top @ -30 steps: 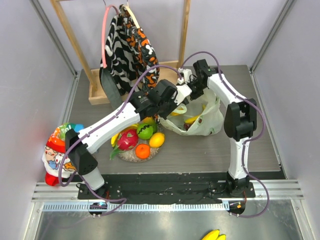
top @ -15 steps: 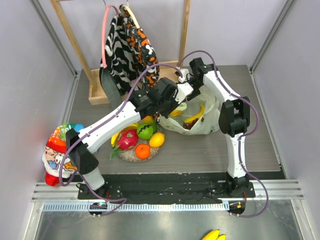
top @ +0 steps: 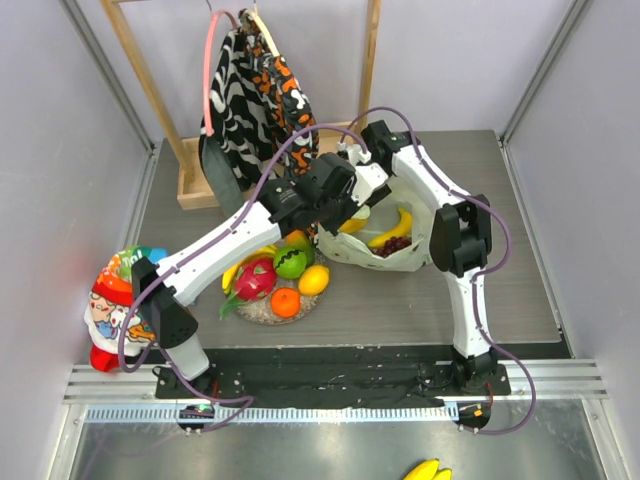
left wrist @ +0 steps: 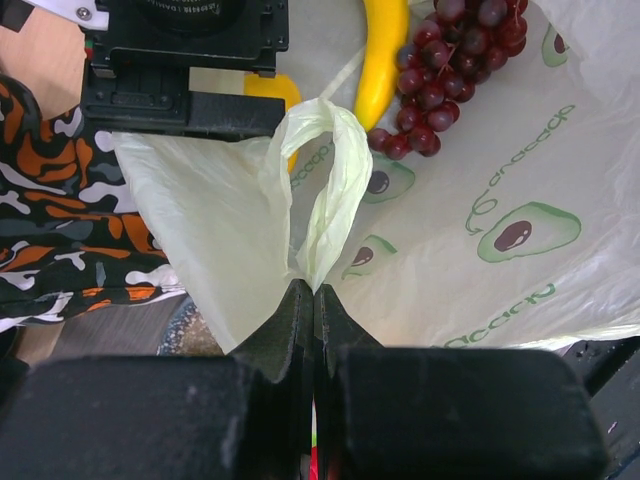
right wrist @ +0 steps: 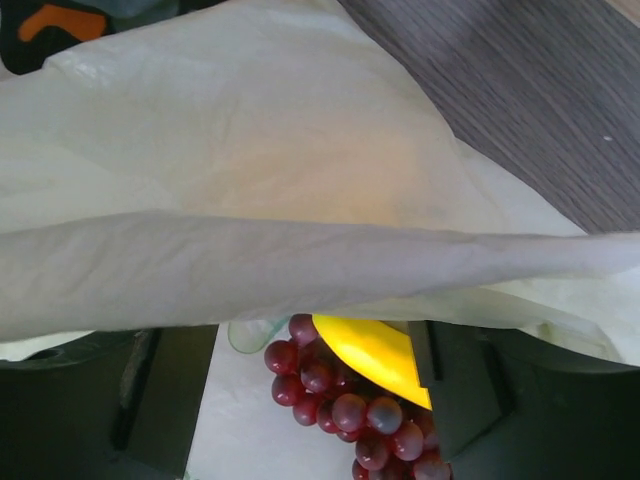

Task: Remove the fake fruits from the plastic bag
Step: Adjust the plastic bag at the center of the board.

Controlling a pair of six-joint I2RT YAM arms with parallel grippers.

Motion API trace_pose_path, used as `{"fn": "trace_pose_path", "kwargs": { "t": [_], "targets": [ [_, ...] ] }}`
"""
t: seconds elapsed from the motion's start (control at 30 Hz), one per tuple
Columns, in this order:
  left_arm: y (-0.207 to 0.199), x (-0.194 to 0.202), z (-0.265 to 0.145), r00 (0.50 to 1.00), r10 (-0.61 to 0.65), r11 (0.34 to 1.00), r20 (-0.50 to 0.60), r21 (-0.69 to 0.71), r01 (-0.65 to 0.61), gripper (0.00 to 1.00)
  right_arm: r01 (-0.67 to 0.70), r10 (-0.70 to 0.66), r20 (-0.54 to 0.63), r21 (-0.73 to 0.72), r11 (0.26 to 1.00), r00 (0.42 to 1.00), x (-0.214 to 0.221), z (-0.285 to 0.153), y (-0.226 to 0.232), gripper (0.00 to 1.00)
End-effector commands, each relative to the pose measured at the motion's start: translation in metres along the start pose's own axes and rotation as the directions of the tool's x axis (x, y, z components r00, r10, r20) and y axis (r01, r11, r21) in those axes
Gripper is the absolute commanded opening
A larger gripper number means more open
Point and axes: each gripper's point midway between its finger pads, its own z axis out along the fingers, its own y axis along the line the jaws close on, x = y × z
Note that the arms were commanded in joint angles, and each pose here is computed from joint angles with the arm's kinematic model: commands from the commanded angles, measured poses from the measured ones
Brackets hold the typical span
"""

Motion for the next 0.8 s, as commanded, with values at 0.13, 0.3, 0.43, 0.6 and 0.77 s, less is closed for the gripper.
{"fn": "trace_pose_path", "kwargs": {
  "t": [0.13, 0.3, 0.43, 0.6, 0.77],
  "targets": [
    [-0.001, -0.024, -0.014, 0.997, 0.008, 1.0, 0.076, 0.023, -0.01, 0.0, -0.014, 0.015, -0.026, 0.049, 0.999, 1.0, 0.006, -0.005, -0.005, 0.71],
    [-0.002, -0.026, -0.016, 0.997, 0.011, 0.999, 0.08, 0.03, -0.013, 0.0, -0.002, 0.005, -0.031, 0.093, 0.996, 1.0, 0.008, -0.01, -0.012, 0.56],
    [-0.003, -0.028, -0.017, 0.996, 0.015, 0.999, 0.086, 0.038, -0.018, 0.0, -0.012, 0.014, -0.025, 0.062, 0.998, 1.0, 0.018, -0.023, -0.003, 0.58],
    [-0.006, -0.031, -0.017, 0.996, 0.026, 0.998, 0.09, 0.056, -0.032, 0.0, -0.013, 0.008, 0.072, 0.072, 0.997, 0.997, 0.014, -0.066, 0.008, 0.71],
    [-0.015, -0.027, -0.015, 0.996, 0.036, 0.994, 0.083, 0.101, -0.044, 0.0, -0.107, 0.088, 0.08, 0.261, 0.96, 0.993, 0.062, -0.108, -0.046, 0.66]
  ]
}}
